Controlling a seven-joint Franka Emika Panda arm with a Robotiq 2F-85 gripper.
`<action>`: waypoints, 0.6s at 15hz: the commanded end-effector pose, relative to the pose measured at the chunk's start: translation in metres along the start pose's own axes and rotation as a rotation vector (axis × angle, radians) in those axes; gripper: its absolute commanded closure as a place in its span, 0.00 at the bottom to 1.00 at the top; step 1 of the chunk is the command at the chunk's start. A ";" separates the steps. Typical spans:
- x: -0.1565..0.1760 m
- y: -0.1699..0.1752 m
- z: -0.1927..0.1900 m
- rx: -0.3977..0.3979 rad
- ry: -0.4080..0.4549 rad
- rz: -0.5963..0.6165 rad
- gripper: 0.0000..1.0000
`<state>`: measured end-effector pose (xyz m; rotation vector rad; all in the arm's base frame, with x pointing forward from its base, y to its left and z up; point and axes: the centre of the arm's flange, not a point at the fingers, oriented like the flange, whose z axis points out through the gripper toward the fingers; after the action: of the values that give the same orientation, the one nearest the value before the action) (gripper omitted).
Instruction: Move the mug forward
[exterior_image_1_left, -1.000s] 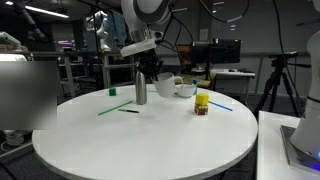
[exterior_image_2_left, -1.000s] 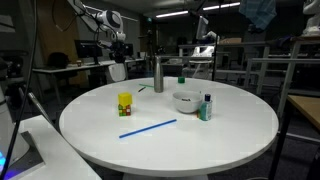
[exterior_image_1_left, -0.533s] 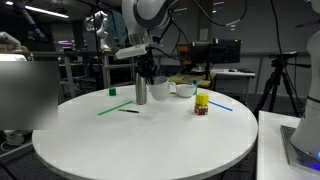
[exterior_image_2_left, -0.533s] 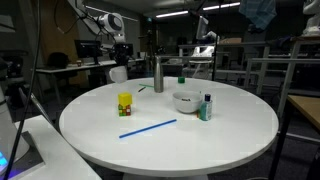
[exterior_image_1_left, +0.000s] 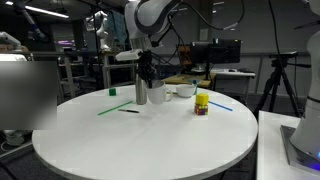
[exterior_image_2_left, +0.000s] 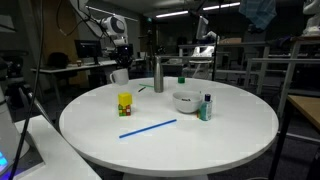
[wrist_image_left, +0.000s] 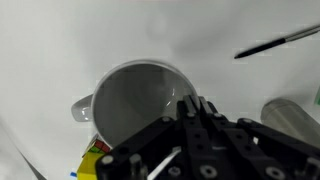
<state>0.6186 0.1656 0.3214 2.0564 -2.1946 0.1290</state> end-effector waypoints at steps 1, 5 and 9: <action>0.004 -0.005 0.002 0.038 -0.065 0.095 0.98; 0.005 -0.009 0.011 0.051 -0.112 0.146 0.98; 0.003 -0.008 0.027 0.026 -0.159 0.181 0.98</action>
<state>0.6283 0.1618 0.2983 1.9797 -2.4055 0.0617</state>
